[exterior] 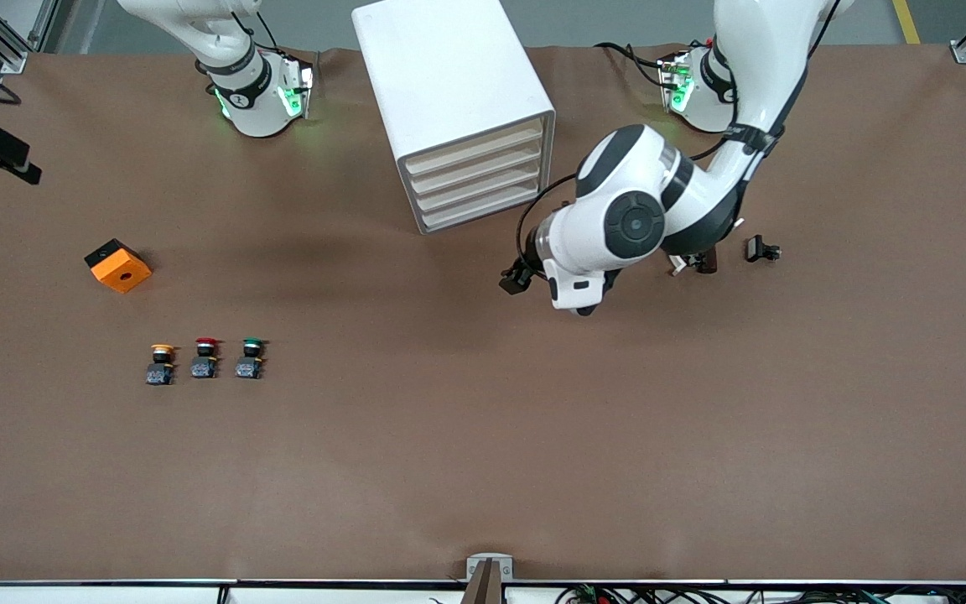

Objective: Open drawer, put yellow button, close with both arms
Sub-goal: 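Grasp the drawer handle with the left gripper while the right gripper reaches buttons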

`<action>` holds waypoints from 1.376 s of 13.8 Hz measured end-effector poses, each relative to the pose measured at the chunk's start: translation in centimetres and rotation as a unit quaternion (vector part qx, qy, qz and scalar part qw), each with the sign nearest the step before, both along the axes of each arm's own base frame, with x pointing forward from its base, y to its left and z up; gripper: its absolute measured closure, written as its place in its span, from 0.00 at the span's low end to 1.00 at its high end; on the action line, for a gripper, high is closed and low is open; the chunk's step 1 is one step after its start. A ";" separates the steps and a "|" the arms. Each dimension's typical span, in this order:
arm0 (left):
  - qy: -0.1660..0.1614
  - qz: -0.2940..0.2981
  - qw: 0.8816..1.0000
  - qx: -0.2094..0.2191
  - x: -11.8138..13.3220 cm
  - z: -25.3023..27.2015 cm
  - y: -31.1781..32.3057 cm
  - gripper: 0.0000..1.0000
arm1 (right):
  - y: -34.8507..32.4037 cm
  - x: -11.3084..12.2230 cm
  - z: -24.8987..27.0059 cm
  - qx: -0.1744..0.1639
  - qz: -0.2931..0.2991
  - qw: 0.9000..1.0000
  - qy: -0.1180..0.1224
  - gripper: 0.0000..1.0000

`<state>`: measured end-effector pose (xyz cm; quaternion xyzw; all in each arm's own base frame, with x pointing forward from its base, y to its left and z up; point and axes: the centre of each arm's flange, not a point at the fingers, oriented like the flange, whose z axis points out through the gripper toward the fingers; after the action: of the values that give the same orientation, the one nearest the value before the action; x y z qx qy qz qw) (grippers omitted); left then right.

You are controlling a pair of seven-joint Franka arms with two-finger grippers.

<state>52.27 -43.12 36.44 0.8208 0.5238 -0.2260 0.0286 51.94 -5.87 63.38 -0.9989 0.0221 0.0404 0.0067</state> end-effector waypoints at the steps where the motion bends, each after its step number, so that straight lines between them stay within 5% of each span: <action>1: 0.019 0.038 0.999 0.019 -0.6 -0.6 -0.8 0.00 | -0.3 1.3 -1.5 -0.002 -0.002 1.000 0.001 0.00; 5: 0.113 0.173 0.975 0.080 -2.3 -3.5 -2.4 0.00 | -2.4 5.5 -7.2 -0.008 -0.018 1.000 -0.001 0.00; 8: 0.190 0.211 0.951 0.121 -3.9 -4.4 -2.8 0.00 | -4.5 8.1 -12.0 -0.011 -0.032 0.999 0.002 0.00; 11: 0.287 0.241 0.919 0.121 -5.1 -4.4 -3.3 0.00 | -4.9 10.3 -15.9 -0.016 -0.032 0.999 -0.018 0.00; 15: 0.361 0.254 0.891 0.108 -5.1 -7.4 -3.4 0.00 | -5.8 11.6 -23.4 -0.025 -0.037 0.997 -0.057 0.00; 19: 0.418 0.267 0.864 0.089 -4.4 -9.6 -3.0 0.00 | -7.4 10.9 -31.0 -0.030 -0.049 0.996 -0.068 0.00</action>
<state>47.86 -46.16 26.83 0.4777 0.7034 -0.4840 -0.2068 62.83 -13.30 32.42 -0.9968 0.0722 -0.0289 -0.0199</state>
